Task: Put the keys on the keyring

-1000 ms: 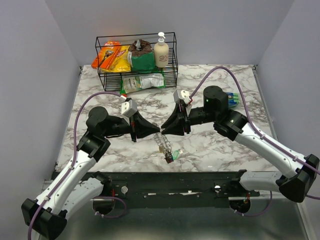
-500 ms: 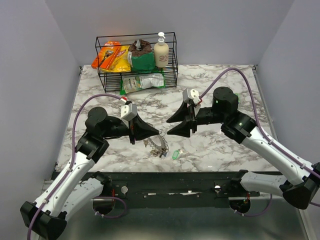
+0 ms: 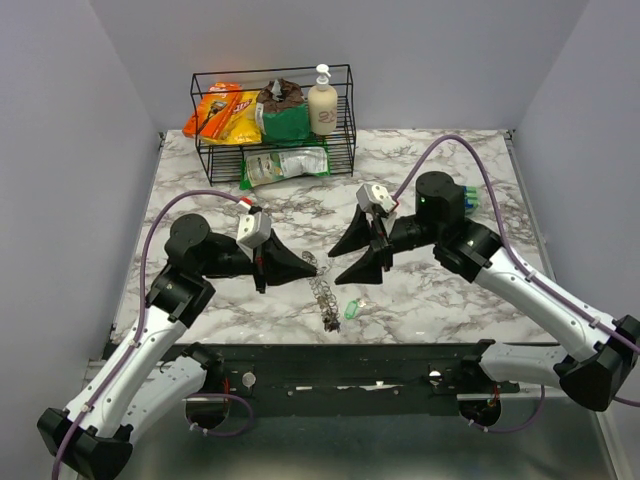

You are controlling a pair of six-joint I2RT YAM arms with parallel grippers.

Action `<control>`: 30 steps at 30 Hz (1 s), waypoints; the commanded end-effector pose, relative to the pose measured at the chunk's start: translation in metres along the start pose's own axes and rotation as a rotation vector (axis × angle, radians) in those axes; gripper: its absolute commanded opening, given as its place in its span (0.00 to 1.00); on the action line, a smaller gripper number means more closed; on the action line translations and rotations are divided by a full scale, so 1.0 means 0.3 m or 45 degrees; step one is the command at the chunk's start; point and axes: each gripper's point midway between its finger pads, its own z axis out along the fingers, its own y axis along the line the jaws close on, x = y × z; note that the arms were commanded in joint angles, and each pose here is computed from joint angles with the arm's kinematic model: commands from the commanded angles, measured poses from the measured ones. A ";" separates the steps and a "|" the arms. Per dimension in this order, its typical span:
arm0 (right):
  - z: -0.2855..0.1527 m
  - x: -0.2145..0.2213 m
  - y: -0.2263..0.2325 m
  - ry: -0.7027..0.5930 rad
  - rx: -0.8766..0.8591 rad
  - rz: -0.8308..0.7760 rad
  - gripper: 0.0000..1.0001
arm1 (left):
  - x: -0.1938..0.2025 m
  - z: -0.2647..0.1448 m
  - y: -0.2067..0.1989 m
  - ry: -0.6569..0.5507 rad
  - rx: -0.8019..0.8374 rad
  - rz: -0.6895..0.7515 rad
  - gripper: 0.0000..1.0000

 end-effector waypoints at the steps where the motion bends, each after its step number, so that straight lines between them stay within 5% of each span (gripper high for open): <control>1: 0.002 -0.034 0.047 -0.020 -0.130 -0.025 0.64 | -0.077 -0.004 -0.061 -0.049 0.092 0.091 0.00; 20: 0.037 -0.035 0.009 -0.015 -0.083 0.021 0.59 | -0.102 0.000 -0.065 -0.065 0.108 0.092 0.00; 30: 0.045 -0.034 -0.005 -0.020 -0.058 0.050 0.40 | -0.110 0.001 -0.066 -0.076 0.105 0.093 0.00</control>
